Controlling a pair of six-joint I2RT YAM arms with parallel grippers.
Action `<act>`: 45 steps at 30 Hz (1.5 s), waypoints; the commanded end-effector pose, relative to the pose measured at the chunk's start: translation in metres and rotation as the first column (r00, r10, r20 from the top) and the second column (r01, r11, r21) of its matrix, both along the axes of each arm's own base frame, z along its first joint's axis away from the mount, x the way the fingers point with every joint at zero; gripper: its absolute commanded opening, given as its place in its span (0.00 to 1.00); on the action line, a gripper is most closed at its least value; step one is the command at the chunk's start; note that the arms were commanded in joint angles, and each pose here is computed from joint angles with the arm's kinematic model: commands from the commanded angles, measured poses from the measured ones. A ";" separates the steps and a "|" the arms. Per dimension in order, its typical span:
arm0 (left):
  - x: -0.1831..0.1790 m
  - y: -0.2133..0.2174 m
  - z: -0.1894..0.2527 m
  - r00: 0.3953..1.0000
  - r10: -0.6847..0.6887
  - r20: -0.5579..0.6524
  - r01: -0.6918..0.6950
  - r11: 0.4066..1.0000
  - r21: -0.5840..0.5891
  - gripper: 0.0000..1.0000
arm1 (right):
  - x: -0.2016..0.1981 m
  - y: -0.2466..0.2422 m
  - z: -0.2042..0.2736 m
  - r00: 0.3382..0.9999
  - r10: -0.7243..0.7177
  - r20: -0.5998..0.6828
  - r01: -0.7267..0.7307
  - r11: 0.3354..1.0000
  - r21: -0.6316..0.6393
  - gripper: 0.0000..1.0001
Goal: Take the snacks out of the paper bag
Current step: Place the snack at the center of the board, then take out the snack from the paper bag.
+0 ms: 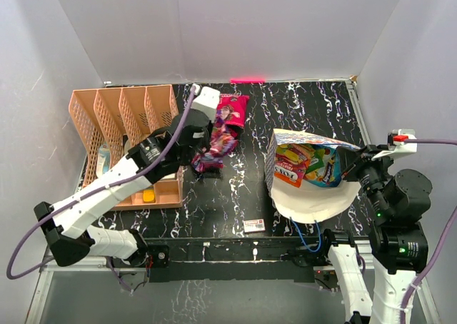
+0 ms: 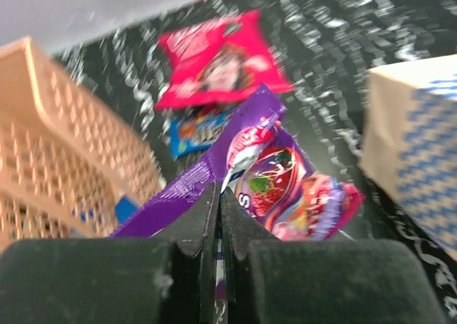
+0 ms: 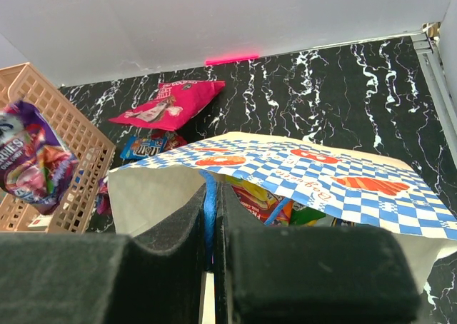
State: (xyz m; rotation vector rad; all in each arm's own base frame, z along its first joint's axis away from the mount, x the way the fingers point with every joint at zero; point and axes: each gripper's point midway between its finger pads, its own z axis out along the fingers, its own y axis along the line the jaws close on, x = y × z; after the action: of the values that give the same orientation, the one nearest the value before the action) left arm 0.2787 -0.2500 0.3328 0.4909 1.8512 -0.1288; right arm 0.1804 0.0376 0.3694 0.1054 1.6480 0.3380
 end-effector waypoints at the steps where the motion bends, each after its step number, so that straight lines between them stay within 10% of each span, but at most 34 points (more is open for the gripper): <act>1: -0.003 0.022 -0.057 0.969 0.121 -0.217 -0.136 0.989 -0.055 0.00 | -0.002 0.003 0.026 0.994 0.013 0.106 -0.013 1.000 -0.006 0.08; 14: -0.034 0.004 -0.179 0.766 0.228 -0.601 -0.321 0.946 -0.051 0.00 | -0.004 0.003 0.026 0.994 0.012 0.105 -0.012 1.000 -0.005 0.08; 24: -0.037 0.033 -0.249 0.654 0.351 -0.671 -0.458 0.889 0.019 0.00 | -0.006 0.002 0.026 0.995 0.007 0.104 -0.006 1.000 -0.009 0.08; 26: -0.039 0.038 -0.258 0.624 0.353 -0.698 -0.475 0.880 0.020 0.10 | -0.007 0.002 0.027 0.994 0.008 0.106 -0.007 1.000 -0.010 0.08; 28: -0.040 0.040 -0.255 0.602 0.353 -0.716 -0.492 0.870 0.015 0.45 | -0.007 0.002 0.029 0.994 0.007 0.109 -0.006 1.000 -0.010 0.08; 31: -0.030 0.026 -0.213 0.706 0.238 -0.667 -0.440 0.885 -0.149 0.77 | -0.007 0.002 0.030 0.994 0.011 0.109 -0.010 1.000 -0.010 0.08; 36: -0.020 -0.001 -0.112 0.897 -0.032 -0.441 -0.208 0.850 -0.483 0.86 | -0.005 0.004 0.028 0.994 0.020 0.107 -0.020 1.000 -0.007 0.08; 45: -0.041 -0.063 -0.077 0.853 -0.400 -0.335 0.058 0.711 -0.701 0.92 | -0.005 0.005 0.028 0.994 0.023 0.105 -0.023 1.000 -0.004 0.08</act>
State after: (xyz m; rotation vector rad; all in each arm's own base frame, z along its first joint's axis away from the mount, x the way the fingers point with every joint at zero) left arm 0.2560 -0.2757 0.2496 0.0259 2.0803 -0.8989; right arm 0.1788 0.0379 0.3699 0.1030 1.6433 0.3383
